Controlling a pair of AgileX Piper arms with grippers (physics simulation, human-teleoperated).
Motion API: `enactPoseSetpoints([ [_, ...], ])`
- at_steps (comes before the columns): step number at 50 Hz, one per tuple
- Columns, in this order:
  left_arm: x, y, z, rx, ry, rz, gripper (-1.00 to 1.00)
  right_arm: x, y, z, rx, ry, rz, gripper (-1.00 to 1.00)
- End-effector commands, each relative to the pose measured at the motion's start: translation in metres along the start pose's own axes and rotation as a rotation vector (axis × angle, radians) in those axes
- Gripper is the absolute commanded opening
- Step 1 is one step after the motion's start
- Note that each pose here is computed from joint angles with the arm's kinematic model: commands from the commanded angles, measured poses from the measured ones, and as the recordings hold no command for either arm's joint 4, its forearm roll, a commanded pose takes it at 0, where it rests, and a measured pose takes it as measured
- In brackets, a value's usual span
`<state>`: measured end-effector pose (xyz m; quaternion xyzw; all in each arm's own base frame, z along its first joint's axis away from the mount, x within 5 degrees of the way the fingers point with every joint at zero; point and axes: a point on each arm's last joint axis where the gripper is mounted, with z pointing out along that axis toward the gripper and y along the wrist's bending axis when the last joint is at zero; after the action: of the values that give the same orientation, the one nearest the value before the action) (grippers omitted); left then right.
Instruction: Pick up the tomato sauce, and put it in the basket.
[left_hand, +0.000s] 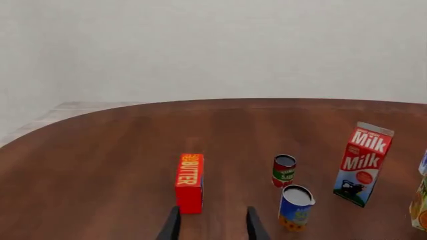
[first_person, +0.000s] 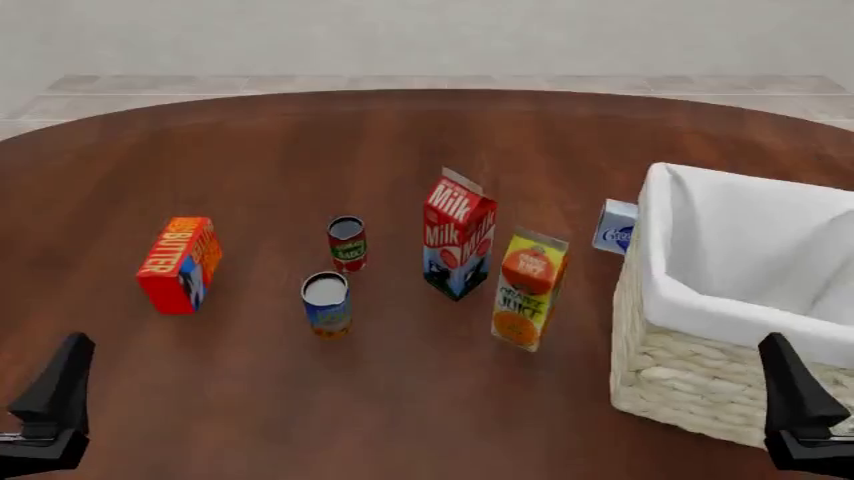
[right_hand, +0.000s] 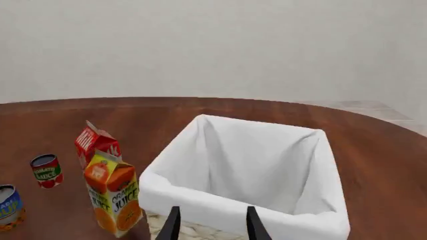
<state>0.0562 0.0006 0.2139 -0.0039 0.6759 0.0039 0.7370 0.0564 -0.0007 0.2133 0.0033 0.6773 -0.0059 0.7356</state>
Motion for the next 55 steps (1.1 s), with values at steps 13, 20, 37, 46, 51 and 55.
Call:
enactPoseSetpoints([
  [13, 0.0, -0.001, 0.0, 0.011, 0.001, -0.001, 1.0, -0.004, 0.001, 0.0, -0.013, -0.004, 0.004, 1.0],
  [20, -0.003, -0.001, 0.0, 0.011, 0.001, -0.002, 1.0, -0.004, 0.001, 0.0, -0.013, -0.004, 0.004, 1.0],
  [37, -0.002, -0.001, 0.002, 0.017, 0.004, -0.004, 1.0, -0.003, 0.001, 0.0, -0.014, -0.003, 0.004, 1.0],
  [46, -0.025, -0.004, 0.009, 0.058, 0.066, -0.058, 1.0, -0.003, 0.001, 0.0, -0.014, -0.003, 0.004, 1.0],
  [51, -0.034, -0.004, 0.021, 0.043, 0.158, -0.088, 1.0, -0.003, 0.001, 0.0, -0.014, -0.003, 0.004, 1.0],
  [55, -0.052, -0.005, 0.018, 0.059, 0.152, -0.092, 1.0, -0.003, 0.001, 0.0, -0.014, -0.003, 0.004, 1.0],
])
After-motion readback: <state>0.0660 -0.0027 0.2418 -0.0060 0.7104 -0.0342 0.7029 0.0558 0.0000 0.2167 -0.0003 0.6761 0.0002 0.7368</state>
